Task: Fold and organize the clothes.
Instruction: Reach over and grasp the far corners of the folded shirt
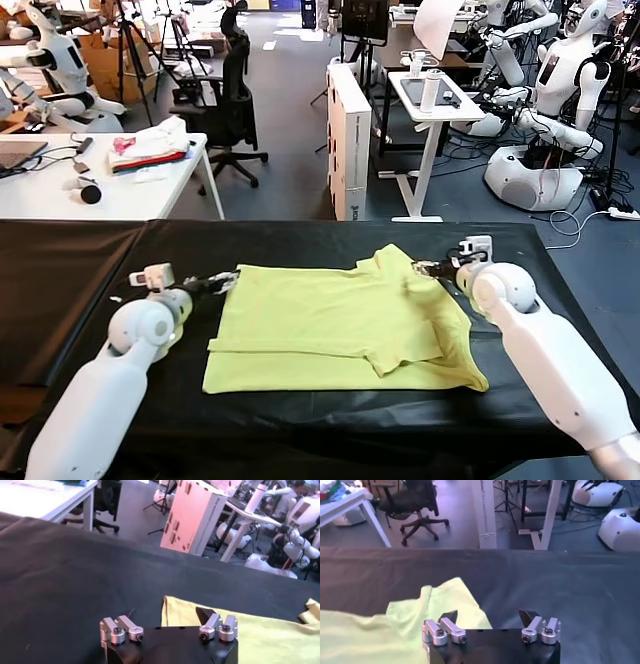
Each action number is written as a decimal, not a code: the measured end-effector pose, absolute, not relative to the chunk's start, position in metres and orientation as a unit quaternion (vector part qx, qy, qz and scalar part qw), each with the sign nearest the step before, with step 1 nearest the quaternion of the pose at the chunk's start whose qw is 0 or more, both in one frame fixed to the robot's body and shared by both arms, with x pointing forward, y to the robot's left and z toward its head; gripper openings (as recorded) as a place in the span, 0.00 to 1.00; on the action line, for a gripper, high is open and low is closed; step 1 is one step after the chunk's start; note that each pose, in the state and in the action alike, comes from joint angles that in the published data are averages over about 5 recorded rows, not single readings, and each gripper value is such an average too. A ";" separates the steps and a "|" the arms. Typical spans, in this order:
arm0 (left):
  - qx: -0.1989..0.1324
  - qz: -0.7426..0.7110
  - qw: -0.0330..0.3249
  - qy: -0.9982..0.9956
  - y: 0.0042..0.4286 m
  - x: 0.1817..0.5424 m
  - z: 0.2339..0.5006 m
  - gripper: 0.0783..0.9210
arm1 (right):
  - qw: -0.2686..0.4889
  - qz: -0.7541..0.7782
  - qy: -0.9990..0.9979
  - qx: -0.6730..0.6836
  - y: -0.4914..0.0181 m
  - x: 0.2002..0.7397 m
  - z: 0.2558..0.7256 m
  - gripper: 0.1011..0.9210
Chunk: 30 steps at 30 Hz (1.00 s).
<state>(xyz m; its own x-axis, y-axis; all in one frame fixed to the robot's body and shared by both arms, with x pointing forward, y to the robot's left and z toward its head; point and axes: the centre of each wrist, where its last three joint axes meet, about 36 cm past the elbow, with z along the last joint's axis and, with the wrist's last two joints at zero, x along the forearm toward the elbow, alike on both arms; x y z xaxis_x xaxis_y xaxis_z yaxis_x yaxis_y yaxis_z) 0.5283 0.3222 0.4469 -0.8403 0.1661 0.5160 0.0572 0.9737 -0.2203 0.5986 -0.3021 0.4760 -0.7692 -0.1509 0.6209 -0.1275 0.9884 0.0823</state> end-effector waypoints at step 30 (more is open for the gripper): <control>-0.057 0.088 0.287 -0.952 0.306 0.565 0.416 0.91 | 0.340 -0.013 -0.937 0.077 -0.303 0.591 0.466 0.79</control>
<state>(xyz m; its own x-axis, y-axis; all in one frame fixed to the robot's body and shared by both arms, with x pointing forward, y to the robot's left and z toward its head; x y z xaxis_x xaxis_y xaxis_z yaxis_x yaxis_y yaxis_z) 0.5649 0.3061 0.4163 -0.8291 0.1582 0.5363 0.0571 0.9781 -0.2001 0.5910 -0.3030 0.4663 -0.7565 -0.1525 0.6360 -0.1343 0.9879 0.0772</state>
